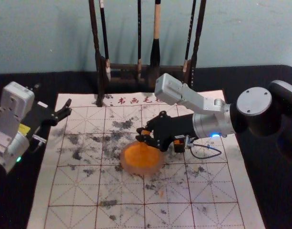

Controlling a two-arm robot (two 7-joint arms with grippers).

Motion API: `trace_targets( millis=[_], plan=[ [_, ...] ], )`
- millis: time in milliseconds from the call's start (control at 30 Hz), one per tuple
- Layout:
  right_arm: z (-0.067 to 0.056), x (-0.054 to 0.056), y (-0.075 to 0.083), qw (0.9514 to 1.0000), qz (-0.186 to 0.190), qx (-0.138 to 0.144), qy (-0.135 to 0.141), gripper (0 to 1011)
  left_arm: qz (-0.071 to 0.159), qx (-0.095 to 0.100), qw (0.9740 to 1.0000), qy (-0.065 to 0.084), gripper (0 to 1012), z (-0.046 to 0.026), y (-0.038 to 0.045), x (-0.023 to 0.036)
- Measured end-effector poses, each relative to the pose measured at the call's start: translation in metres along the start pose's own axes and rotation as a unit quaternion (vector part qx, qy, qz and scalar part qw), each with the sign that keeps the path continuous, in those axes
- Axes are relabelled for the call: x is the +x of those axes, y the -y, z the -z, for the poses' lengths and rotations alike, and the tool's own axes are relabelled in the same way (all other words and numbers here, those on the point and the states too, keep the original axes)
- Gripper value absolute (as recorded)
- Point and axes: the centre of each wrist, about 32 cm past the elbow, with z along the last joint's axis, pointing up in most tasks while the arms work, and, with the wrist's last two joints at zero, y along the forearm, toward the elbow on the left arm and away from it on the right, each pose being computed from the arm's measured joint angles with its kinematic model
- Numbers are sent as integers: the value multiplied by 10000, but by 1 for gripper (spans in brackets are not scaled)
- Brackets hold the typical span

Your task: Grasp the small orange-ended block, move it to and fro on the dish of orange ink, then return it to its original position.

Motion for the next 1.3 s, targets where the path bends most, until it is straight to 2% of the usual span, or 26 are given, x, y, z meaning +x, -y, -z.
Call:
trace_targets(
  millis=[667,1033,1300],
  plan=[
    [65,-123,148,9999,-137,-25,33,121,0,0,10000,0,1001,0,0,0],
    [48,-179,100,9995,-321,56,59,120,0,0,10000,0,1001,0,0,0],
    [13,-177,27,9992,-392,97,62,120,0,0,10000,0,1002,0,0,0]
  ],
)
